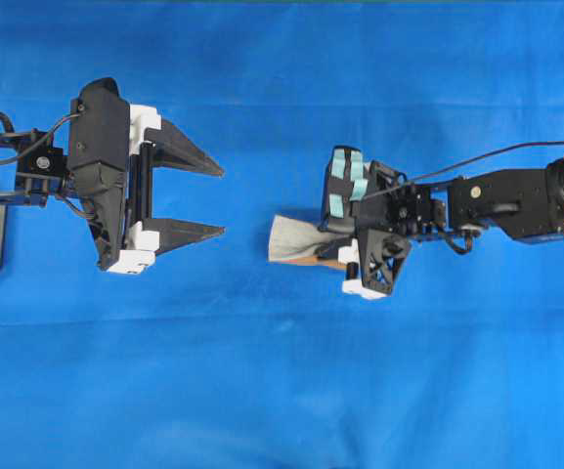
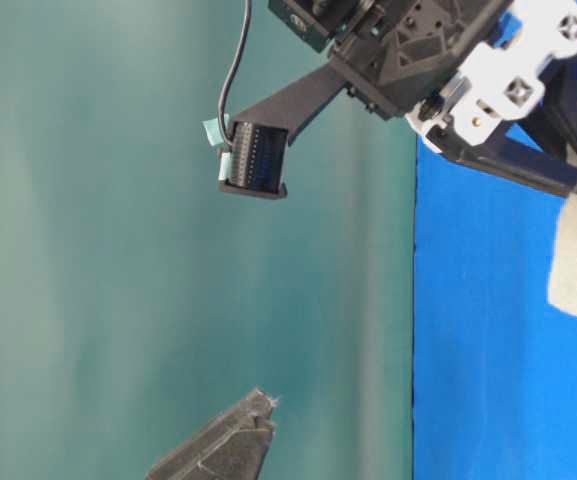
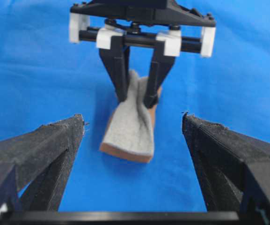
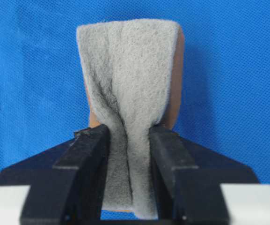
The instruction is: Hand over the sponge with the left arm and wipe it with the right arm.
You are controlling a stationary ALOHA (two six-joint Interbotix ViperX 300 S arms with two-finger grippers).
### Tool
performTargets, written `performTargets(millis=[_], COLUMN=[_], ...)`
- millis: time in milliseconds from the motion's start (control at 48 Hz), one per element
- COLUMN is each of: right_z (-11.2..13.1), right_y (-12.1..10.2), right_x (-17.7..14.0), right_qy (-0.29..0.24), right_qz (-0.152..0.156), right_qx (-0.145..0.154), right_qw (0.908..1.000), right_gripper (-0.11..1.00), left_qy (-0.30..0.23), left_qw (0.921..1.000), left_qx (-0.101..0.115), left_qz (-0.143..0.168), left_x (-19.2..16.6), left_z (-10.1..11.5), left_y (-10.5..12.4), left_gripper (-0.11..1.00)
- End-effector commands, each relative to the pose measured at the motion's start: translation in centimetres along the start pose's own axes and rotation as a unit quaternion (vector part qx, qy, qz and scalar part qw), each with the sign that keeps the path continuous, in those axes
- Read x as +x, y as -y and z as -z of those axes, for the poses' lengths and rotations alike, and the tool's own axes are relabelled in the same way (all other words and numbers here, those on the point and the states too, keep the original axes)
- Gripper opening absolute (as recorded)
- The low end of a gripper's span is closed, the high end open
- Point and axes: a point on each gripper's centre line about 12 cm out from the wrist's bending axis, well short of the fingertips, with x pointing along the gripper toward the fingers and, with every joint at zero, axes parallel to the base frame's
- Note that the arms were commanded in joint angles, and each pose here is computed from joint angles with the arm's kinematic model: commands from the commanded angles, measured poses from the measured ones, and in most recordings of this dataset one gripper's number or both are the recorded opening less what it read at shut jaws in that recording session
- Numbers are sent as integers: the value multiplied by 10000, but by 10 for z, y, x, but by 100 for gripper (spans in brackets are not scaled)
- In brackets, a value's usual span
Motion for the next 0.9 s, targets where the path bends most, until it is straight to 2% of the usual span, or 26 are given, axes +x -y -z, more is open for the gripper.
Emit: performTargets(millis=[0,292,417,563,688,876], right_z=[-13,-17,-18,-17,-12,-5], right_y=[17,65,66,48,13,-34], right_x=[-3,-8,-9,-7,-4,-5], right_qy=[166,227,237,213,153,98], right_qz=[138,567,582,417,103,-316], right_qx=[139,420,428,344,193,153], right_qw=[9997,9972,9971,9983,9996,9993], right_gripper=[32,32,32,32,30,30], left_qy=[153,153,153,145,153,153], left_qw=[9999,9999,9999,9999,9999,9999], left_qx=[10,10,10,10,10,10], left_qz=[17,17,17,16,17,17], left_x=[-2,-2,-2,-2,-2,-1], left_z=[-8,-8,-8,-8,-8,-9], left_y=[1,1,1,1,1,1], left_gripper=[82,82,82,82,82,82])
